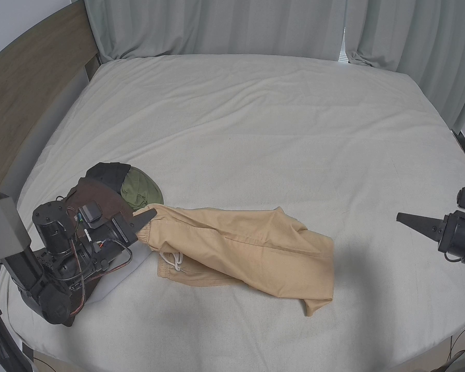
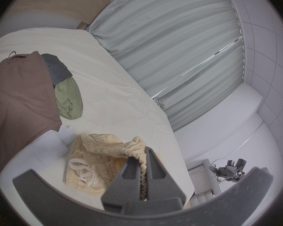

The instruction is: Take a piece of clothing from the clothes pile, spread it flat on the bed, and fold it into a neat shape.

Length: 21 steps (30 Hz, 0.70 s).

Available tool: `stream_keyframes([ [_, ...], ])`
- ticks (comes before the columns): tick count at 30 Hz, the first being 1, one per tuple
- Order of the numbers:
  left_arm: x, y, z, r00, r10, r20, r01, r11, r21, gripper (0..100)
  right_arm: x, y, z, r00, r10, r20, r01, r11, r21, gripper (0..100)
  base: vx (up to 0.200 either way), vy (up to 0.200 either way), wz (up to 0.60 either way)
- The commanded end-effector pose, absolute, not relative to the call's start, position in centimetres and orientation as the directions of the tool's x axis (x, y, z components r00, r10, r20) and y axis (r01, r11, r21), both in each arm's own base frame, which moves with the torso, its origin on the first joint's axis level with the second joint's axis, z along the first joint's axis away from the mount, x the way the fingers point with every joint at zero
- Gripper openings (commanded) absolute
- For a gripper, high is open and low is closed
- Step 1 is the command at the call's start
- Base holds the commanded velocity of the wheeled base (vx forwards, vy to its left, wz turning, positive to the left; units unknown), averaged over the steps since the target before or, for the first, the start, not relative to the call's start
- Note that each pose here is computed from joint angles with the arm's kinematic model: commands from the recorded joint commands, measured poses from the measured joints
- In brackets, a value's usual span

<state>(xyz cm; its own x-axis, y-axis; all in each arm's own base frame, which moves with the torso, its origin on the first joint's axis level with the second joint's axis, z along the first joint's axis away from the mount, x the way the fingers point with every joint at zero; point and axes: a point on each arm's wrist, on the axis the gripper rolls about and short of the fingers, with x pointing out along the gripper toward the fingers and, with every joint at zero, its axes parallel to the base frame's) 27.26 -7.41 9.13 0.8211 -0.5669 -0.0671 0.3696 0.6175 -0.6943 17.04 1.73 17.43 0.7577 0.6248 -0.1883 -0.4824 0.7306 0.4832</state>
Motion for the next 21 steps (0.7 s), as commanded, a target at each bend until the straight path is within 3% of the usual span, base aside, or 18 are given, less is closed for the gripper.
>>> stream_keyframes([
  [1,27.4,-7.4,8.9,0.822,-0.565,-0.073,0.364,0.619,-0.696,0,18.6,1.8,15.4,0.735,0.627,-0.258,-0.439,0.73,0.524,100,0.0,0.0,0.0],
  [21,27.6,-6.9,9.1,0.832,-0.55,-0.067,0.357,0.625,-0.694,0,23.4,2.0,9.7,0.689,0.628,-0.362,-0.355,0.727,0.587,100,0.0,0.0,0.0],
])
